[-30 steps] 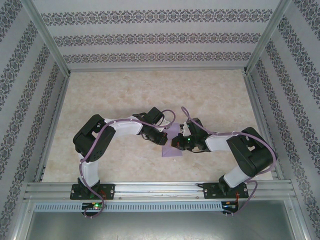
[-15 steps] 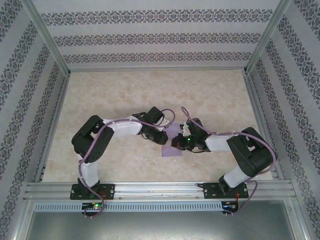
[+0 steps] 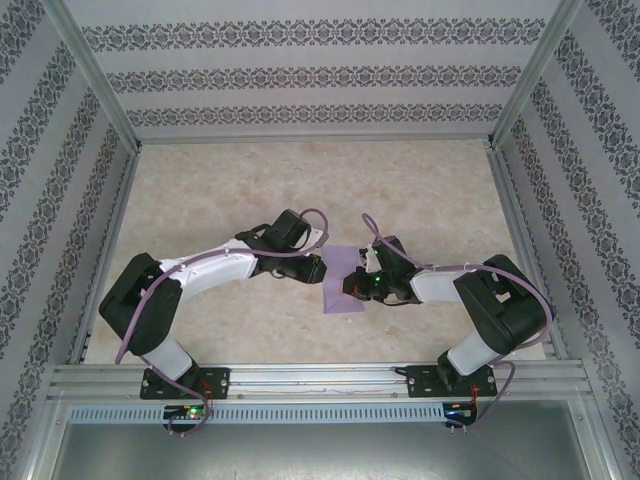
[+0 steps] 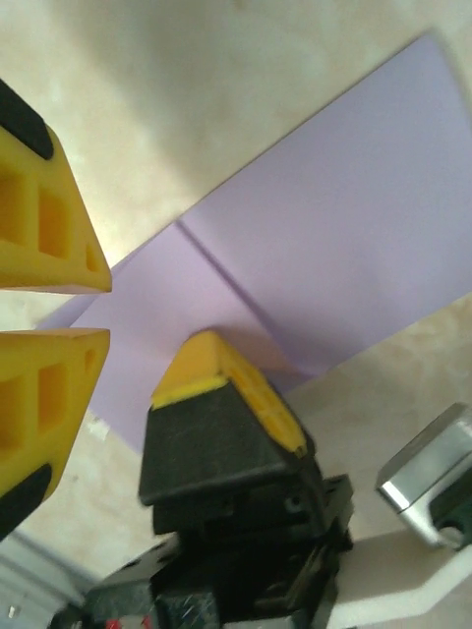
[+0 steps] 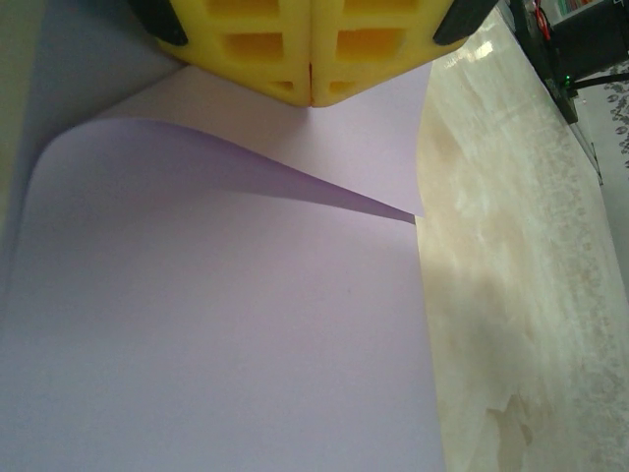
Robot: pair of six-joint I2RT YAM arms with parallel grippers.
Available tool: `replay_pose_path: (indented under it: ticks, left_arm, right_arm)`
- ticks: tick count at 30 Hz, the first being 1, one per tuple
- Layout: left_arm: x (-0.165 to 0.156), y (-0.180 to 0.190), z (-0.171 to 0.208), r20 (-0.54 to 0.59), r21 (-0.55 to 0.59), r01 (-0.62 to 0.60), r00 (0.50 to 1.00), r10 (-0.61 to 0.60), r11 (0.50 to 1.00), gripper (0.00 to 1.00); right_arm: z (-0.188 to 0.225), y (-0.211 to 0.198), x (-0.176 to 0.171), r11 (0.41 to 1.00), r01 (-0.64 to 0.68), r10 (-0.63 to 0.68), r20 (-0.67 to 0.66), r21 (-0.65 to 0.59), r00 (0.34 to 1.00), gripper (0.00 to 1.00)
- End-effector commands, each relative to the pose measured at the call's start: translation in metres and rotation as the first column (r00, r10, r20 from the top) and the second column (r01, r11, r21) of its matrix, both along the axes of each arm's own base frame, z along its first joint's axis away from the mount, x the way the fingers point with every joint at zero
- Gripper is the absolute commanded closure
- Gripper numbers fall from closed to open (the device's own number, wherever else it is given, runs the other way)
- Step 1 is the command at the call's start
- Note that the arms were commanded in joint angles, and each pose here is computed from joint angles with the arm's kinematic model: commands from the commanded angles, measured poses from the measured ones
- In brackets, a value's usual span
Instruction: Fold a paper plane with a square sheet of paper (fold left side to right side)
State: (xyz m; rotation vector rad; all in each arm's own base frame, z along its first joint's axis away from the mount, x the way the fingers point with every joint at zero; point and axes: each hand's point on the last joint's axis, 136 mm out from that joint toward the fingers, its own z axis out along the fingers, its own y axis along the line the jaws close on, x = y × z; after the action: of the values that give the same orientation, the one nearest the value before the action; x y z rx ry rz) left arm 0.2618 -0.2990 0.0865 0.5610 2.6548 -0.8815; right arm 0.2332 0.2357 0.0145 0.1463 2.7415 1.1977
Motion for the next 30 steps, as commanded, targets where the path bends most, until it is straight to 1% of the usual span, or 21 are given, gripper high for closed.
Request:
replay_pose_path:
  ticks: [1,4,6,15,20,30]
  left_arm:
    - [-0.011,-0.016,0.011,-0.1,-0.148,-0.038,0.995,0.023,0.988,0.86]
    - [-0.02,-0.03,0.01,-0.167,-0.223,-0.05,0.986,0.012,0.974,0.89]
    - [-0.023,-0.038,0.007,-0.197,-0.251,-0.05,0.98,0.0,0.967,0.89]
    - [-0.031,-0.055,-0.017,-0.26,-0.224,-0.023,0.965,-0.037,0.974,0.91]
    - [-0.034,-0.052,-0.034,-0.28,-0.183,-0.03,0.96,-0.023,0.983,0.91]
    - [-0.039,-0.043,-0.054,-0.301,-0.123,-0.038,0.954,-0.001,0.992,0.91]
  right_arm:
    - [-0.026,-0.018,-0.018,0.992,0.009,-0.019,-0.076,-0.122,0.997,1.0]
    - [-0.028,-0.019,-0.02,0.992,0.005,-0.015,-0.081,-0.125,0.997,1.0]
    - [-0.028,-0.019,-0.02,0.992,0.003,-0.014,-0.082,-0.127,0.997,1.0]
    - [-0.033,-0.021,-0.023,0.99,0.001,-0.015,-0.093,-0.139,0.996,1.0]
    - [-0.033,-0.022,-0.024,0.99,-0.001,-0.012,-0.095,-0.142,0.995,1.0]
    - [-0.036,-0.022,-0.025,0.989,-0.009,-0.006,-0.104,-0.148,0.995,1.0]
